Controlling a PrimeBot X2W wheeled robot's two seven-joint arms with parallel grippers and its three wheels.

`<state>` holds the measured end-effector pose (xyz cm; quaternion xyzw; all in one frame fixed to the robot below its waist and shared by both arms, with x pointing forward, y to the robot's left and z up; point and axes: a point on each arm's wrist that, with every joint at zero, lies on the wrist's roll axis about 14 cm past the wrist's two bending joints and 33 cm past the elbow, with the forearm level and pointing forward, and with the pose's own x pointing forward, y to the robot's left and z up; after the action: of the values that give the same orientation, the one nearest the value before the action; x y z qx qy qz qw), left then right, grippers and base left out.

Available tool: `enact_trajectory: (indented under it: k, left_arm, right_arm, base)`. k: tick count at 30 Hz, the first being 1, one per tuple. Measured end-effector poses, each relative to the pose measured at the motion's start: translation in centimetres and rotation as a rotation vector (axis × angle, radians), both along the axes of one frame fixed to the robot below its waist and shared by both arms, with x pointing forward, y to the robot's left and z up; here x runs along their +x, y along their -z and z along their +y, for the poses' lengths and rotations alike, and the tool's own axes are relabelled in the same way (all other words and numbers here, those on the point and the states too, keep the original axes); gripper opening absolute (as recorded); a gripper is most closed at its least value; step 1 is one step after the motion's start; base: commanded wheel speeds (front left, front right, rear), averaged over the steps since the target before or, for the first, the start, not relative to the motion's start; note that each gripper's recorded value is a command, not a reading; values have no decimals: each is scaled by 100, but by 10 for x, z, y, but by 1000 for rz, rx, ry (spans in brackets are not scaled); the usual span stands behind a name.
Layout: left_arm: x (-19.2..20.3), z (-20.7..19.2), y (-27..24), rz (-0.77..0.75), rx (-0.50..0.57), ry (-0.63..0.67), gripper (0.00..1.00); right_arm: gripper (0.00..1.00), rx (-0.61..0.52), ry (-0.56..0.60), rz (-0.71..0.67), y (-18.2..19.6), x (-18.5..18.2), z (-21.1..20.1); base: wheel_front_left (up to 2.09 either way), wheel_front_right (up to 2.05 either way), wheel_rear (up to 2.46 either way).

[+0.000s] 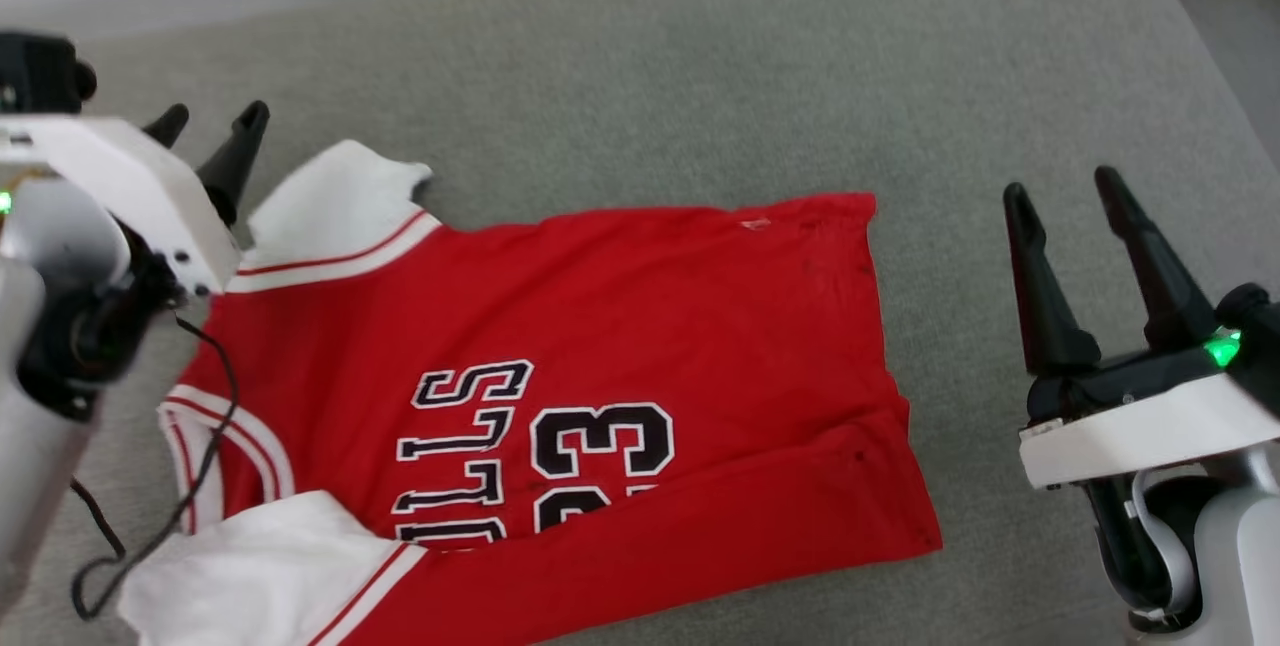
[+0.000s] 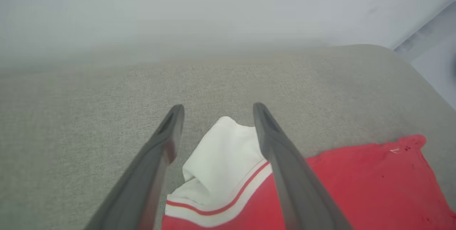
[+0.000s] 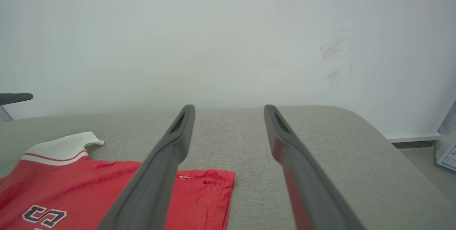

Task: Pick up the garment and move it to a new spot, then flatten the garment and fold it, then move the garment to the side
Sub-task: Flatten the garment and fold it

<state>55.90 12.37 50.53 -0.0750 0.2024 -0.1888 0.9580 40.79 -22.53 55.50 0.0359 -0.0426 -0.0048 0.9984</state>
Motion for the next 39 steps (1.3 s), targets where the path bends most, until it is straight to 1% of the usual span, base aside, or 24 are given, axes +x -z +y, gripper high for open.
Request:
enact_trajectory:
  k: [6, 9, 12, 14, 16, 18, 19, 20, 25, 27, 29, 33, 35, 39]
  left_arm:
    - [29, -16, 54, 272, 104, 130, 100]
    - [30, -18, 89, 432, 178, 179, 100]
    - [29, -18, 117, 573, 230, 209, 100]
    - [29, -19, 129, 638, 252, 218, 100]
    - [29, -22, 137, 701, 250, 219, 100]
    - [29, -23, 145, 744, 247, 212, 45]
    - [28, -24, 147, 767, 240, 209, 26]
    - [27, -25, 149, 782, 229, 205, 0]
    - [24, -30, 150, 783, 182, 194, 0]
    - [25, -28, 147, 748, 199, 193, 0]
    - [24, -28, 142, 720, 189, 185, 0]
    - [17, -31, 129, 671, 169, 197, 0]
    - [13, -34, 120, 635, 149, 207, 0]
    - [15, -29, 93, 521, 133, 200, 0]
  right_arm:
    - [100, -21, 14, 33, 18, 16, -1]
    - [100, -25, 21, 67, 31, 20, -2]
    - [100, -25, 42, 104, 43, 18, -8]
    - [100, -22, 57, 130, 52, 16, -13]
    - [100, -16, 71, 151, 59, 13, -16]
    - [100, -11, 80, 166, 64, 11, -19]
    - [100, -9, 84, 172, 66, 11, -19]
    - [100, -7, 87, 176, 67, 10, -20]
    - [100, 21, 89, 202, 72, 9, -21]
    - [100, 45, 82, 225, 76, 8, -20]
    - [100, 76, 70, 265, 83, 8, -20]
    - [100, 160, 23, 425, 110, 12, -16]
    - [100, 164, 2, 537, 126, 12, -17]
    - [100, 184, -72, 664, 134, 31, -8]
  base:
    - [0, 0, 0]
    - [0, 0, 0]
    - [0, 0, 0]
    - [0, 0, 0]
    - [0, 0, 0]
    - [0, 0, 0]
    - [0, 0, 0]
    - [0, 0, 0]
    - [0, 0, 0]
    - [0, 0, 0]
    - [0, 0, 0]
    - [0, 0, 0]
    - [0, 0, 0]
    - [0, 0, 0]
